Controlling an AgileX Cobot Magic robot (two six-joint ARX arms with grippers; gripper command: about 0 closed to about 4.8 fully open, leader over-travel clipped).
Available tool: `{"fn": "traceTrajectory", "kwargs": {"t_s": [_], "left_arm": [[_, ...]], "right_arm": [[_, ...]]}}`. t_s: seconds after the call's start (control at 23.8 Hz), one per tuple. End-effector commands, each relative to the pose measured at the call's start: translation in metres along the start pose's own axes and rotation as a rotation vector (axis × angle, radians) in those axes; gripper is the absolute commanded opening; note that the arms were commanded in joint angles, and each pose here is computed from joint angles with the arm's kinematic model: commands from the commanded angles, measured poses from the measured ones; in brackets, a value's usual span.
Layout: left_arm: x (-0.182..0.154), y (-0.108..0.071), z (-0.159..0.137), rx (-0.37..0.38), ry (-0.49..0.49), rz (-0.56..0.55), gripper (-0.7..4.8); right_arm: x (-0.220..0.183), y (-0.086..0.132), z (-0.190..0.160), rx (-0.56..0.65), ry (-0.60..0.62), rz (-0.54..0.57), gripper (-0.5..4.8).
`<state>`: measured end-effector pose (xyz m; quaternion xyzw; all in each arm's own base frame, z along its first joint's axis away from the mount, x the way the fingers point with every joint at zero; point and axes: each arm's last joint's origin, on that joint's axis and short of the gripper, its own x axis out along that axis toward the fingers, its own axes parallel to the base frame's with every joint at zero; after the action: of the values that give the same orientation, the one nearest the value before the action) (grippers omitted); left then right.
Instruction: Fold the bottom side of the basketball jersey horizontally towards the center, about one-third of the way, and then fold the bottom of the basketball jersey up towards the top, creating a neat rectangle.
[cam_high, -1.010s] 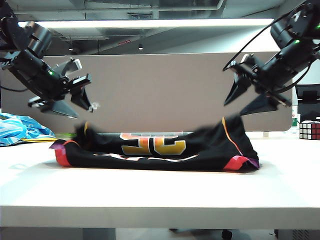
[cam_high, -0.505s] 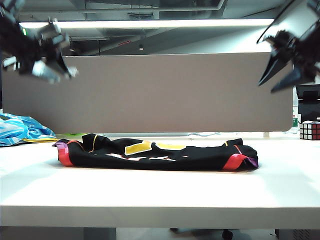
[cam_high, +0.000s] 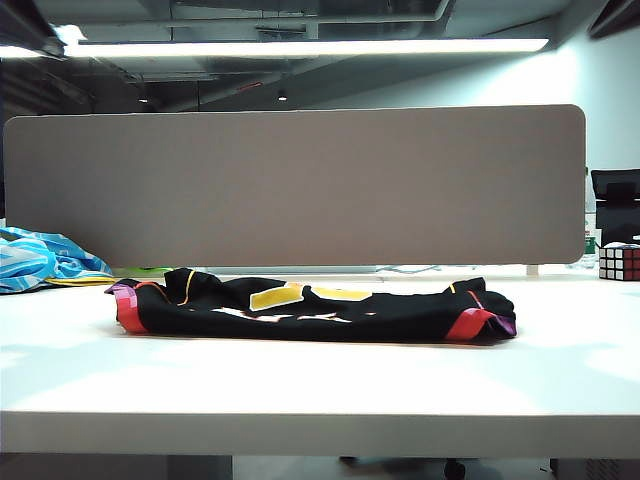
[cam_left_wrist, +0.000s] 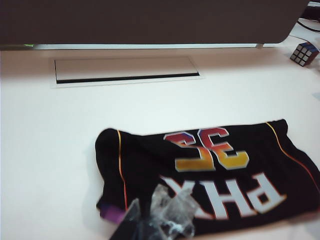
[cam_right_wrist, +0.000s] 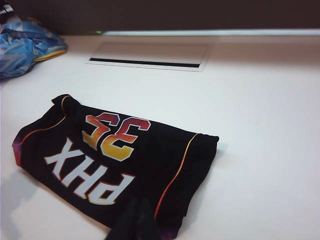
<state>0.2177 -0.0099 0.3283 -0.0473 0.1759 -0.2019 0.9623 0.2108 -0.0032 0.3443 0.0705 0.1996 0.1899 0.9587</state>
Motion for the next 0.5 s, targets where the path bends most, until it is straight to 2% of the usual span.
{"fn": "traceTrajectory", "kwargs": {"t_s": [0.04, 0.17, 0.29, 0.5], "left_arm": [[-0.016, -0.007, -0.024, -0.023, -0.010, 0.002, -0.05], [-0.030, -0.012, -0.047, -0.055, -0.025, 0.025, -0.05], [-0.042, -0.017, -0.068, -0.057, -0.046, 0.038, -0.05], [-0.063, -0.024, -0.096, -0.045, -0.148, 0.098, -0.05]], "right_arm": [[-0.016, 0.008, -0.013, -0.035, -0.051, -0.004, -0.08], [-0.029, 0.014, -0.032, -0.055, -0.088, -0.007, -0.08], [-0.038, 0.018, -0.057, -0.073, -0.125, -0.007, -0.08], [-0.049, 0.022, -0.098, -0.095, -0.185, -0.026, -0.08]]}}
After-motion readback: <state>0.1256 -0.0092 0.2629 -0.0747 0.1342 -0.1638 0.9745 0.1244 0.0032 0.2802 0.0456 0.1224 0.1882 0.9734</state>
